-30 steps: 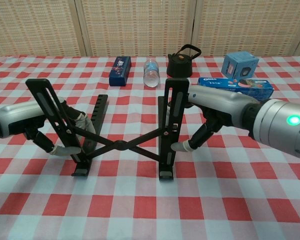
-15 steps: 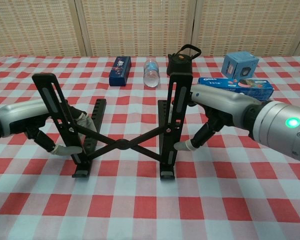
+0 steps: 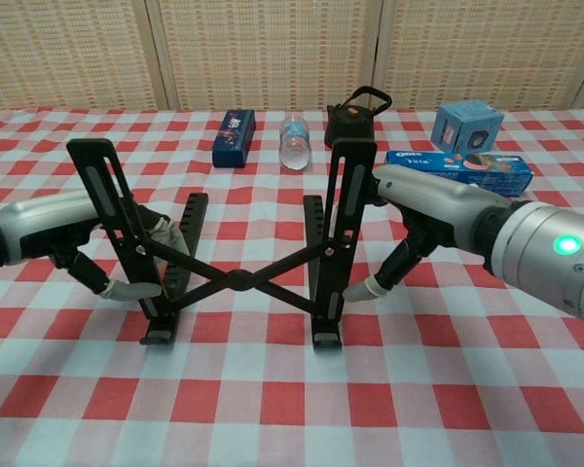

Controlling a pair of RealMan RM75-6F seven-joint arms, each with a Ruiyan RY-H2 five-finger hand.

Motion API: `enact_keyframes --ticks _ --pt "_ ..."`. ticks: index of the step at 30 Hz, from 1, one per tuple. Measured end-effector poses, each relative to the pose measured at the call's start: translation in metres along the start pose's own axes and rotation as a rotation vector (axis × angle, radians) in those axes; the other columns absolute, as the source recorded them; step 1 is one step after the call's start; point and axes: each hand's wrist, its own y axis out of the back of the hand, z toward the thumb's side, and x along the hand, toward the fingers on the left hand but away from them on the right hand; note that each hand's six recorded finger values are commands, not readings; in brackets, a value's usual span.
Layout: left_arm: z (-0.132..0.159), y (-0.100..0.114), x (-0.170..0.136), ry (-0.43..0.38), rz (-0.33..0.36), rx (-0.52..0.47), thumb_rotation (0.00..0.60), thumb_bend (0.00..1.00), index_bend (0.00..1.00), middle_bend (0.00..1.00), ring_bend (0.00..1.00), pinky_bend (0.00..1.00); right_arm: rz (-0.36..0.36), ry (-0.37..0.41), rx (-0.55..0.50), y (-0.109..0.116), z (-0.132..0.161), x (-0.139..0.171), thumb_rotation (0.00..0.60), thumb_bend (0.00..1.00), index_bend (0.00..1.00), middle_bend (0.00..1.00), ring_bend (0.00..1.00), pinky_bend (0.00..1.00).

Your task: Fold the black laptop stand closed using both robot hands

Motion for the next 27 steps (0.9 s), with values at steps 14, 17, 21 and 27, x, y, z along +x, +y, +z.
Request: enact_keyframes --ticks 14,17,21,27 --pt "0.002 0.0028 0.0006 -0.003 0.007 0.003 0.6 0.33 0.63 0.36 0.31 0.25 0.008 0.004 0.0 -0.0053 0.0027 -0.0004 0.6 0.22 0.48 0.3 0.09 0.07" --pt "0.0021 0.0031 0.0009 -0.002 0.007 0.002 0.6 0.33 0.62 0.36 0.31 0.25 0.011 0.005 -0.001 -0.0062 0.0035 -0.001 0.6 0.23 0.5 0.31 0.09 0.07" --pt "0.0019 0.0037 0.0012 -0.002 0.009 0.003 0.6 0.33 0.62 0.36 0.31 0.25 0.013 0.006 -0.003 -0.0072 0.0046 -0.0011 0.6 0.26 0.52 0.32 0.09 0.08" --pt "0.0015 0.0037 0.0011 0.0 0.008 0.003 0.6 0.33 0.62 0.36 0.31 0.25 0.016 0.003 -0.001 -0.0081 0.0045 -0.0004 0.6 0.26 0.54 0.33 0.09 0.09"
